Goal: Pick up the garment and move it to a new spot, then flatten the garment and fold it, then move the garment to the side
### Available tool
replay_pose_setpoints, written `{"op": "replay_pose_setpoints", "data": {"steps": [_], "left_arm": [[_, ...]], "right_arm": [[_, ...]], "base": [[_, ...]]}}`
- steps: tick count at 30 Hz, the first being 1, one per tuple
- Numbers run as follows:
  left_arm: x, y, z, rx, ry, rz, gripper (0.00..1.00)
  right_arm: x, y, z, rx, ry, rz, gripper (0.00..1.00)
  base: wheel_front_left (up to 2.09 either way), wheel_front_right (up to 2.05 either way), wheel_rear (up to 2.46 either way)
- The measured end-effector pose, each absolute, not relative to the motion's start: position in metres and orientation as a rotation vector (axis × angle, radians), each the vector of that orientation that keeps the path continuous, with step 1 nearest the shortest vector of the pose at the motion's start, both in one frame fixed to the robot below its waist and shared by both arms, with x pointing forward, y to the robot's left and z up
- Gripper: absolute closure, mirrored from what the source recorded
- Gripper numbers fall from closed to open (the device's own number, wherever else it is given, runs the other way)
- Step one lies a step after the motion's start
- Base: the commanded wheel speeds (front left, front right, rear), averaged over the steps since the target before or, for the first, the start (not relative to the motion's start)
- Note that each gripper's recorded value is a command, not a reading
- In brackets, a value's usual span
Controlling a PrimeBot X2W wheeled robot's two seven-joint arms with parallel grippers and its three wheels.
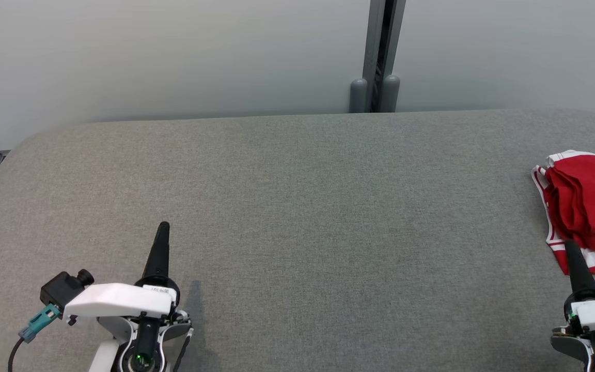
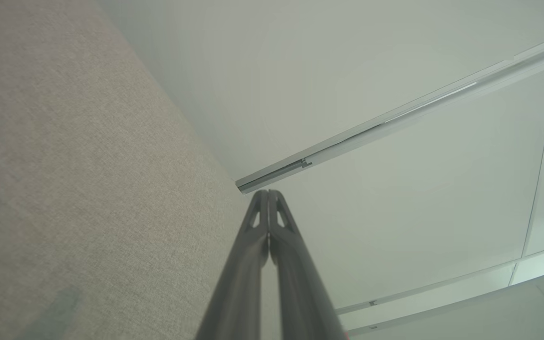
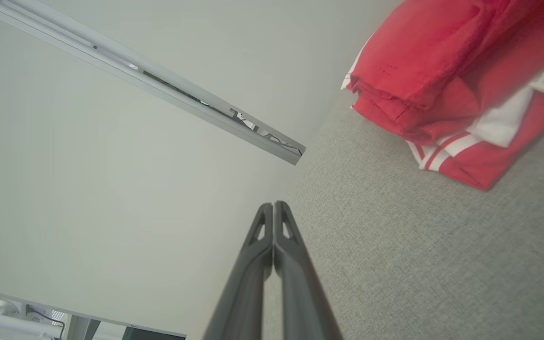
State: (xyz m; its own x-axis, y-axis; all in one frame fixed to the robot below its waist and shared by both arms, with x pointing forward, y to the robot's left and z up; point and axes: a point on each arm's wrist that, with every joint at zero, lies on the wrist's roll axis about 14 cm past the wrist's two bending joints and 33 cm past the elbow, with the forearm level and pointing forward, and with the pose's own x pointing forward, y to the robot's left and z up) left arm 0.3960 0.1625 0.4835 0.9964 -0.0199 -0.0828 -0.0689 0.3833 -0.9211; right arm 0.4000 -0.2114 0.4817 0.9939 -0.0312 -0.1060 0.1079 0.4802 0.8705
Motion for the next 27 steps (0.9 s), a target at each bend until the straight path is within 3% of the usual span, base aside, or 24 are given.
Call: {"op": "replay_pose_setpoints", "data": {"steps": [27], "left_arm": [[0.415,0.150,0.499,-1.378,0.093,-0.021,1.00]], "right_arm": [[0.397,-0.236,0.493,1.327,0.014,-0.109,1.00]], "base": [[0.00,0.00,0.00]]}}
